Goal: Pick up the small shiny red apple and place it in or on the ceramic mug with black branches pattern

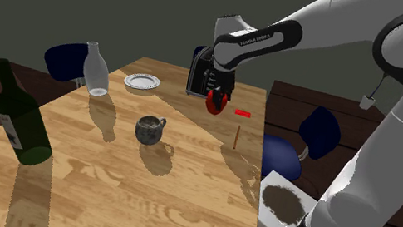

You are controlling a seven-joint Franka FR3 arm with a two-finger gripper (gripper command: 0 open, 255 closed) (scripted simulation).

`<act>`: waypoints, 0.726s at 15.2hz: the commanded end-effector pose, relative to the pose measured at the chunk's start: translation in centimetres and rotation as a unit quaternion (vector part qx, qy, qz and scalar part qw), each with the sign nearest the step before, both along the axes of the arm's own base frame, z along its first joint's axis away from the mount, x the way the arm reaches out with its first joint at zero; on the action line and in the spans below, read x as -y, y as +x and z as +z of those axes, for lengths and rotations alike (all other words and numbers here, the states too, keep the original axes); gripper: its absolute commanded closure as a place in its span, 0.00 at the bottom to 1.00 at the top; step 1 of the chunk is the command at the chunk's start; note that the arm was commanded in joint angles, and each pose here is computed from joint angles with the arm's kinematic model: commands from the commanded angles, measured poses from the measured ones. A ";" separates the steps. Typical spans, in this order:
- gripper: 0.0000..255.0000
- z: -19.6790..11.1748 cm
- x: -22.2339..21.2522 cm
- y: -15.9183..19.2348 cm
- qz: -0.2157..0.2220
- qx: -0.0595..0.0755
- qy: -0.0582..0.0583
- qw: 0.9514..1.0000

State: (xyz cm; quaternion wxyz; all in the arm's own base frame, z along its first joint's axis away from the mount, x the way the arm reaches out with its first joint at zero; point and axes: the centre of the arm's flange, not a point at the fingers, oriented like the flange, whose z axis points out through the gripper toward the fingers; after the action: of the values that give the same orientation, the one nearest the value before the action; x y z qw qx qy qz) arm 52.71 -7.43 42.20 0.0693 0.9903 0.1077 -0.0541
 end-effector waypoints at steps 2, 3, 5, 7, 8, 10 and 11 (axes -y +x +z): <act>1.00 1.6 0.0 -0.1 0.000 0.000 0.000 1.000; 1.00 2.1 0.0 -0.1 0.000 0.000 0.000 1.000; 1.00 3.2 0.0 -0.1 0.000 0.000 0.000 1.000; 1.00 4.2 0.0 -0.1 0.000 0.000 0.000 1.000; 1.00 4.8 0.0 -0.1 0.000 0.000 0.000 1.000; 1.00 5.8 0.0 -0.1 0.000 0.000 0.000 1.000; 1.00 6.4 0.0 -0.1 0.000 0.000 0.000 1.000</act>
State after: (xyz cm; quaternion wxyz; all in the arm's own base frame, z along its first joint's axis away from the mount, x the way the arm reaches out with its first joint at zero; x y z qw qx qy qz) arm 52.70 -7.32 48.00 0.0693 0.9903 0.1079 -0.0541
